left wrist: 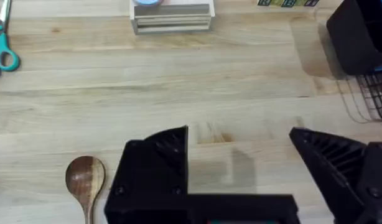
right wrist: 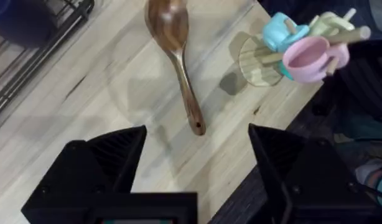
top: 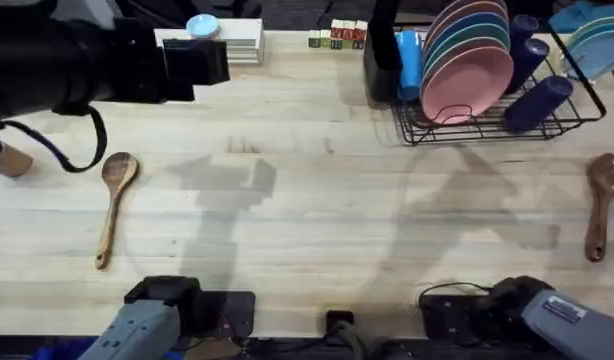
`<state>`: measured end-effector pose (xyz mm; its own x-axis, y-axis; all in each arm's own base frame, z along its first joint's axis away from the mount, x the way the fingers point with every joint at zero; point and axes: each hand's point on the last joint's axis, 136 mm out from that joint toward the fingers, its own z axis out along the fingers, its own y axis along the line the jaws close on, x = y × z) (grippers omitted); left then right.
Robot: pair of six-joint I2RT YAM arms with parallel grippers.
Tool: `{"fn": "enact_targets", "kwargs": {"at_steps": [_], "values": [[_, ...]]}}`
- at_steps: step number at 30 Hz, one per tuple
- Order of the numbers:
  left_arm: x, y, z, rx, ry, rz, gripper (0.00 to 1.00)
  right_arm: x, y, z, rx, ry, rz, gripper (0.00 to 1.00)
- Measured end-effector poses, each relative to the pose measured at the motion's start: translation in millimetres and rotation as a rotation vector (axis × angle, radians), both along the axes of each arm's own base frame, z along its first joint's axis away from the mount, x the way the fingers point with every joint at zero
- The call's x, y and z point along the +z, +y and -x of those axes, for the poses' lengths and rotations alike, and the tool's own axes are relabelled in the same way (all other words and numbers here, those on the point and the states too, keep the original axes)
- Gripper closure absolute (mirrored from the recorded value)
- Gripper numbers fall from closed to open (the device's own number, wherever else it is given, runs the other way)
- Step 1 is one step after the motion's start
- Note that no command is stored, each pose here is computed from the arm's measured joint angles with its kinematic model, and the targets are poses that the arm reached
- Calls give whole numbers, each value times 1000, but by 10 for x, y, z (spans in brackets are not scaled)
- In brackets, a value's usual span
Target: Pick up the spoon on the table one by one and put them onto the rack
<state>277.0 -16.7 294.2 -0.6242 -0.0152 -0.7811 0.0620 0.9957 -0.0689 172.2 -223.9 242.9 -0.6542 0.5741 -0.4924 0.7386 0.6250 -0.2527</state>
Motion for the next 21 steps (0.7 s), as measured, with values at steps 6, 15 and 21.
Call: {"fn": "enact_targets", "kwargs": {"at_steps": [6, 15, 21], "values": [[-1, 0, 1, 0, 0, 0, 8, -54, -146, -151, 3, -9, 15, 8], [-2, 0, 2, 0, 1, 0, 8, -158, -286, -236, 81, 28, 8, 8], [-3, 0, 1, 0, 1, 0, 8, -353, -437, -243, 69, 8, -55, 8]]}}
